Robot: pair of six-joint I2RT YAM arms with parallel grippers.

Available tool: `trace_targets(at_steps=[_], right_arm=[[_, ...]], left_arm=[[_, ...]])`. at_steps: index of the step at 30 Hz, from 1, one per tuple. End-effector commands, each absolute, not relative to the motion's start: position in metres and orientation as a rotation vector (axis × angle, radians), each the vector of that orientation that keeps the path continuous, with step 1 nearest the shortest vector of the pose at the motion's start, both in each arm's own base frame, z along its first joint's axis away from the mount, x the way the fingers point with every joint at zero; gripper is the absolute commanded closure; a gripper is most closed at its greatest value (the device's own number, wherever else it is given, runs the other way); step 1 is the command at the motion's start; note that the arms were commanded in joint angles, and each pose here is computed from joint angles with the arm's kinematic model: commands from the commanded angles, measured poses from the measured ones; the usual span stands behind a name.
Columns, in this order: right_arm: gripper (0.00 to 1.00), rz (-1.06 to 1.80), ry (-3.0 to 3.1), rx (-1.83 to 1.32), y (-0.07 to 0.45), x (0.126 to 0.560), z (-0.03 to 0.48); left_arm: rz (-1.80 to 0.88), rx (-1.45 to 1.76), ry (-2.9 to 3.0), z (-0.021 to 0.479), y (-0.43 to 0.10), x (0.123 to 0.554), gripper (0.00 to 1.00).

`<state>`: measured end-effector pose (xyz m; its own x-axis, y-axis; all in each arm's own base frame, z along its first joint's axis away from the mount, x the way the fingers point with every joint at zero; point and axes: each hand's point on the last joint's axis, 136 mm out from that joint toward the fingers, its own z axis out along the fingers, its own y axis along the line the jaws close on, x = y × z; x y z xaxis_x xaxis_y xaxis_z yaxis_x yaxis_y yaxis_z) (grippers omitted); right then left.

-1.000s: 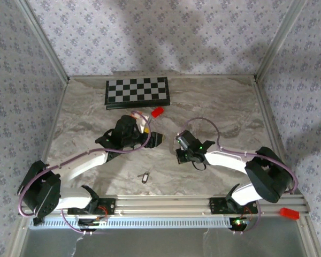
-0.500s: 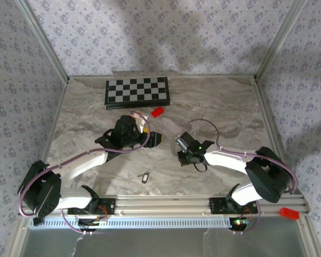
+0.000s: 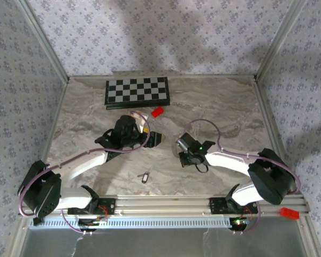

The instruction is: Put the keys on the keyring

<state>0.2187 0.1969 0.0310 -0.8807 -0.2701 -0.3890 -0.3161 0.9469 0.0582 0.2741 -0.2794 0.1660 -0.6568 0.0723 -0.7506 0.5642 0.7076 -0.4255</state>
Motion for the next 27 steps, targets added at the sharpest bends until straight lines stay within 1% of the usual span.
trace_targets(at_steps=[1, 16, 21, 27], right_arm=[[0.89, 0.143, 2.709, -0.408, 0.1949, 0.2194, 0.0400], [0.87, 0.098, 2.706, -0.396, 0.1881, 0.2196, 0.0466], [0.89, 0.094, 2.710, -0.394, 0.1872, 0.2189, 0.0456], [0.89, 0.100, 2.723, -0.402, 0.1895, 0.2182, 0.0421]], left_arm=[[-0.870, 0.482, 2.145, 0.1712, -0.2801, 0.2751, 0.15], [-0.878, 0.483, 2.144, 0.1707, -0.2809, 0.2748, 0.15], [-0.881, 0.484, 2.139, 0.1729, -0.2815, 0.2751, 0.15], [-0.878, 0.487, 2.135, 0.1752, -0.2816, 0.2756, 0.15]])
